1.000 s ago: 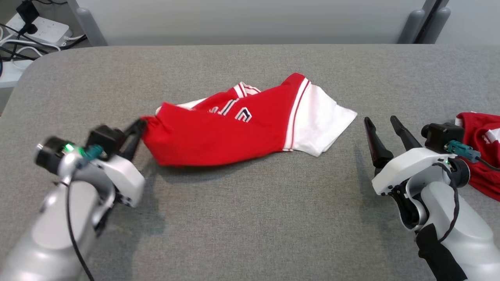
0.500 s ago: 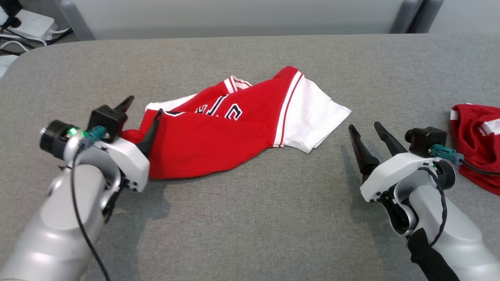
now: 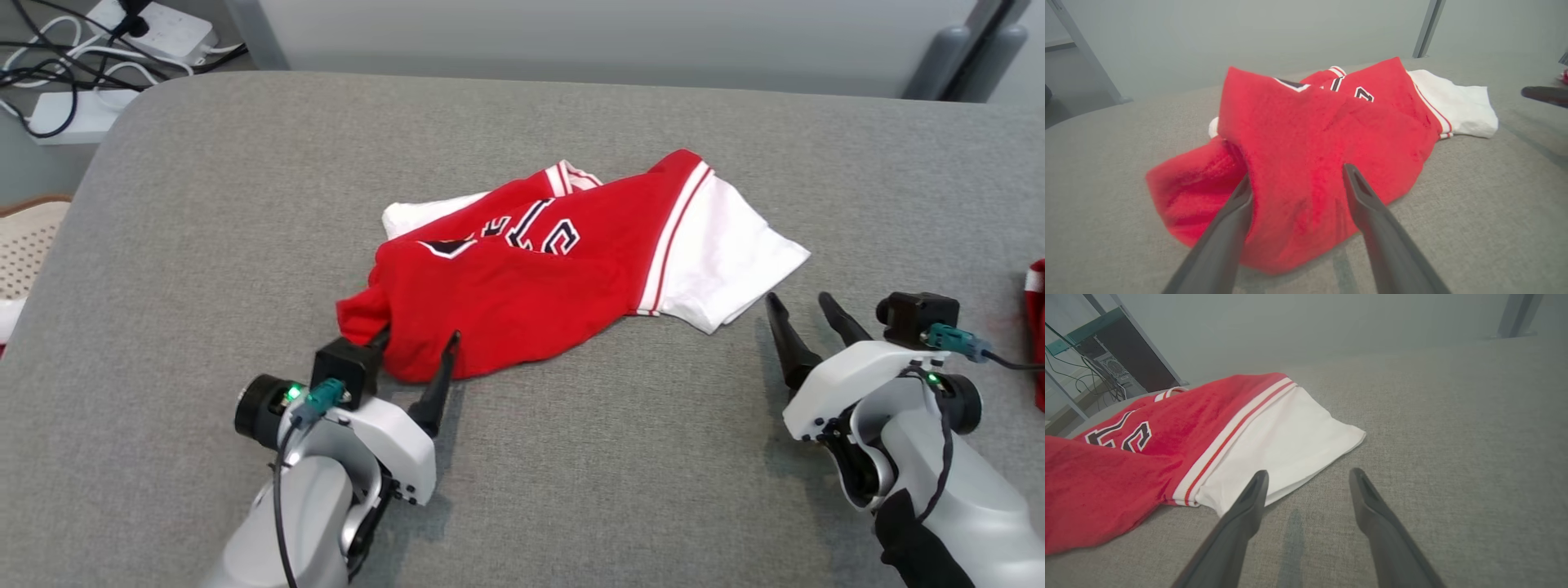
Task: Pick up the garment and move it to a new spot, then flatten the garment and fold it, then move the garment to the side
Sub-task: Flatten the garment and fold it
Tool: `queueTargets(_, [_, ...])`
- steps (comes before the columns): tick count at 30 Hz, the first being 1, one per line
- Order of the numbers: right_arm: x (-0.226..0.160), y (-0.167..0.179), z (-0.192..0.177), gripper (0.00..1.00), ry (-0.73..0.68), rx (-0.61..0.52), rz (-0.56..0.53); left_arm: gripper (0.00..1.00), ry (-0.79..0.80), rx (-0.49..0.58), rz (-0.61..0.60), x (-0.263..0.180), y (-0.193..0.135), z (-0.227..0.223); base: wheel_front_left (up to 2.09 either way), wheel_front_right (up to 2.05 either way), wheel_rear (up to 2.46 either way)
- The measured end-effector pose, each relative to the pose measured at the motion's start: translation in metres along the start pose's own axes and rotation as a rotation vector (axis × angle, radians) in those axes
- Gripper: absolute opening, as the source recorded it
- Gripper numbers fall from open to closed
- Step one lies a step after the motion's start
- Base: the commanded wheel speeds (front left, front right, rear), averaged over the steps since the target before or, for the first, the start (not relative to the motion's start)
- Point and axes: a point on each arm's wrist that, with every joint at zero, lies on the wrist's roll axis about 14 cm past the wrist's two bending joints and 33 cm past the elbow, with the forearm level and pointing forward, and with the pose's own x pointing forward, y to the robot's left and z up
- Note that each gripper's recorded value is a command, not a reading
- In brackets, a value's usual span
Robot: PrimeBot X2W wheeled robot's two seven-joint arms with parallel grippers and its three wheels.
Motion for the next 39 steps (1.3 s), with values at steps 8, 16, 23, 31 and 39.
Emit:
queueTargets(8, [0.017, -0.026, 0.008, 1.0, 0.003, 0.017, -0.074, 1.0, -0.028, 0.003, -0.009, -0.004, -0.006, 0.003, 0.0, 0.0, 0.0])
queueTargets(16, [0.033, -0.037, 0.008, 1.0, 0.011, 0.013, -0.1, 1.0, -0.048, -0.007, -0.015, 0.0, -0.007, 0.006, 0.0, 0.0, 0.0])
queueTargets(23, [0.041, -0.047, -0.001, 1.0, 0.039, 0.009, -0.124, 1.0, -0.048, -0.009, -0.012, 0.004, -0.004, 0.003, 0.0, 0.0, 0.0])
queueTargets(31, [0.054, -0.038, -0.009, 0.87, 0.056, 0.007, -0.094, 1.0, -0.037, -0.023, -0.011, 0.006, -0.003, -0.003, 0.0, 0.0, 0.0])
queueTargets(39, [0.058, -0.026, -0.007, 0.0, 0.052, 0.024, -0.066, 1.0, -0.04, -0.02, 0.0, 0.005, 0.002, -0.001, 0.0, 0.0, 0.0])
